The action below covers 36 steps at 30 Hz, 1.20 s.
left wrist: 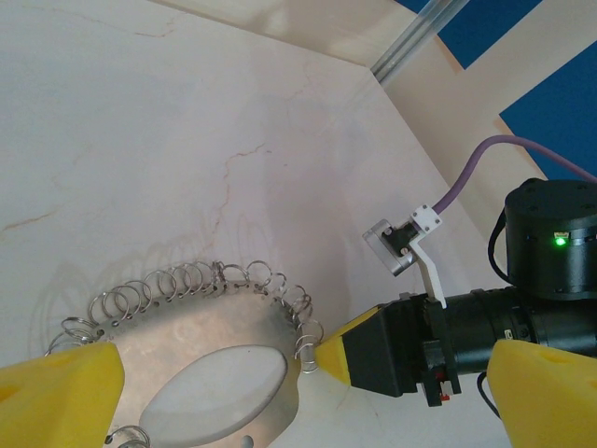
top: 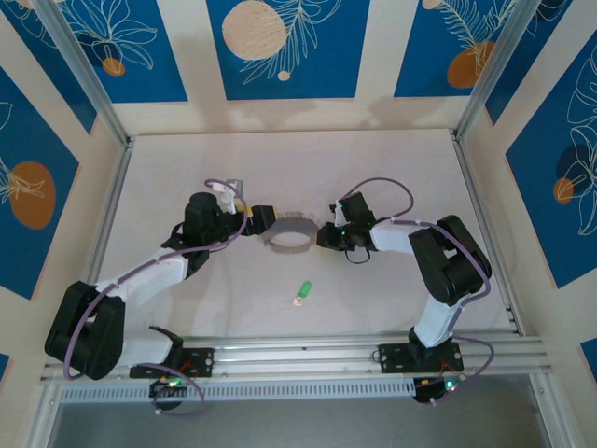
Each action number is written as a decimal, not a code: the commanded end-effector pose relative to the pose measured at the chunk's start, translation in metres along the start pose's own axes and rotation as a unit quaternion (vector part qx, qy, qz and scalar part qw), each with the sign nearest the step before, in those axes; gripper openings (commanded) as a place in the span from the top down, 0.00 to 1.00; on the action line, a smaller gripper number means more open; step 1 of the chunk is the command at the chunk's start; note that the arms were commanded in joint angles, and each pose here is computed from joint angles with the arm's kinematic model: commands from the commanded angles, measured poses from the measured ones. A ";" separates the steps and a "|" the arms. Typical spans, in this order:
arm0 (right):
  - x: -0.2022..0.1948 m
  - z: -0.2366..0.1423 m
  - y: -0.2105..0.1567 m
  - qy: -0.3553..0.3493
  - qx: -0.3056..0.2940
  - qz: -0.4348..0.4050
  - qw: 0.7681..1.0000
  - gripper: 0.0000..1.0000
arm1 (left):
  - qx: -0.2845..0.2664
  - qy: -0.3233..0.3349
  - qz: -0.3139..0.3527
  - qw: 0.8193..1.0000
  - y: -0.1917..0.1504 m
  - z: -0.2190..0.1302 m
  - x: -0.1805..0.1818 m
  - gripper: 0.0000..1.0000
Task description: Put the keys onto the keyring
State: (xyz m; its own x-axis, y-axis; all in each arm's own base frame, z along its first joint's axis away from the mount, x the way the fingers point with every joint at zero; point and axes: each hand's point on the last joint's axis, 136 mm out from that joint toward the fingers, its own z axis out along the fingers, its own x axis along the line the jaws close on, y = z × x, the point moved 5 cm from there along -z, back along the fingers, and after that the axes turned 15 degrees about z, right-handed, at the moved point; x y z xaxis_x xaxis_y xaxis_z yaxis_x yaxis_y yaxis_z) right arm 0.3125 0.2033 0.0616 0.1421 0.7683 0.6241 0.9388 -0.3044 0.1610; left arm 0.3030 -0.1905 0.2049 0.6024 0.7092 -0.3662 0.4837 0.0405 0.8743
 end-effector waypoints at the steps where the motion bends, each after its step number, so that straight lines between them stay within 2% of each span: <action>1: 0.002 -0.005 -0.001 0.004 0.002 0.004 1.000 0.82 | -0.003 -0.019 0.012 1.000 0.008 0.001 -0.009 0.00; 16: 0.010 0.002 -0.006 0.015 0.016 -0.005 1.000 0.81 | -0.001 -0.017 0.010 1.000 0.007 0.001 -0.008 0.00; 26: 0.009 0.003 -0.007 0.009 0.014 -0.005 1.000 0.84 | -0.001 -0.016 0.011 1.000 0.007 0.001 -0.008 0.00; 36: 0.009 0.005 -0.005 0.009 0.015 -0.004 1.000 0.92 | 0.001 -0.015 0.011 1.000 0.005 0.000 -0.007 0.00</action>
State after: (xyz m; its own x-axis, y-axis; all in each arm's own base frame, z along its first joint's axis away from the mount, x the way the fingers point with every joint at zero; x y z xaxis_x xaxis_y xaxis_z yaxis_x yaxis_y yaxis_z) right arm 0.3084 0.2104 0.0617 0.1291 0.7651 0.6308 0.9462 -0.2854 0.1526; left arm 0.3031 -0.1905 0.2046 0.6022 0.7094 -0.3662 0.4844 0.0398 0.8739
